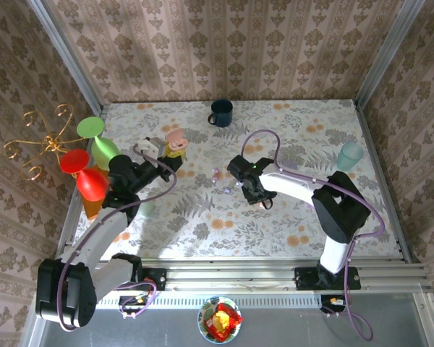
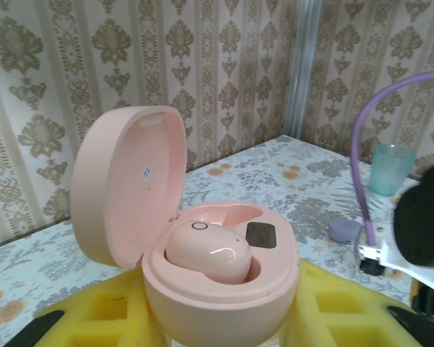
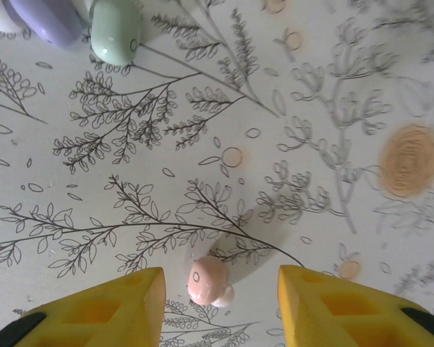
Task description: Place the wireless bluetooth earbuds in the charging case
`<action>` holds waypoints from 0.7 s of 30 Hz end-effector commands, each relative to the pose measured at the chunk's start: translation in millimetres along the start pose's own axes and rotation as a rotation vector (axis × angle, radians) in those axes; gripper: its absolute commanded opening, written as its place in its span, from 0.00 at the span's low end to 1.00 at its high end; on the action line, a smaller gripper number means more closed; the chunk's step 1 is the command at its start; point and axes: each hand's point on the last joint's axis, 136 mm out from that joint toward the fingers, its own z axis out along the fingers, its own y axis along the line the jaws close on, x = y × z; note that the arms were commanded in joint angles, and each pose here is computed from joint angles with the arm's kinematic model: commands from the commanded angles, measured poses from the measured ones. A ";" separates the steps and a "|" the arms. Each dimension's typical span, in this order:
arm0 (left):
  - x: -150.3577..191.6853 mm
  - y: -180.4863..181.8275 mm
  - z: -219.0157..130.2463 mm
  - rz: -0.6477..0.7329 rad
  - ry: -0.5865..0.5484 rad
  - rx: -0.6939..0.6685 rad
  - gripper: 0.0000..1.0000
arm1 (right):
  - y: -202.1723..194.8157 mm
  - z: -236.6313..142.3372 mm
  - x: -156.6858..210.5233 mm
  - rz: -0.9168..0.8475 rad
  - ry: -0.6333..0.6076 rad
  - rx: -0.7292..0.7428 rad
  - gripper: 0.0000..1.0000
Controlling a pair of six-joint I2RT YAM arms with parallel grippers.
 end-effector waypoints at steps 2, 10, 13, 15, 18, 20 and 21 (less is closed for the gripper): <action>-21.0 21.3 -6.8 0.010 -0.040 -0.092 0.32 | -31.6 -19.4 -8.1 0.056 -0.090 0.259 0.47; -31.6 29.1 -17.0 0.058 -0.072 -0.157 0.32 | -9.6 -20.9 -5.8 -0.006 -0.078 0.356 0.45; -31.9 27.8 -17.8 0.058 -0.075 -0.153 0.32 | 2.1 -14.8 -2.3 -0.019 -0.060 0.352 0.42; -32.0 26.5 -17.9 0.052 -0.078 -0.146 0.32 | 6.8 -9.6 1.5 -0.033 -0.046 0.358 0.40; -32.8 25.7 -18.2 0.053 -0.082 -0.143 0.32 | 7.9 -0.7 7.5 -0.050 -0.016 0.377 0.39; -32.9 25.7 -18.6 0.052 -0.084 -0.145 0.32 | 7.3 2.9 10.1 -0.062 -0.005 0.392 0.38; -32.6 26.2 -18.7 0.053 -0.086 -0.147 0.32 | 6.8 4.5 11.0 -0.067 -0.001 0.401 0.37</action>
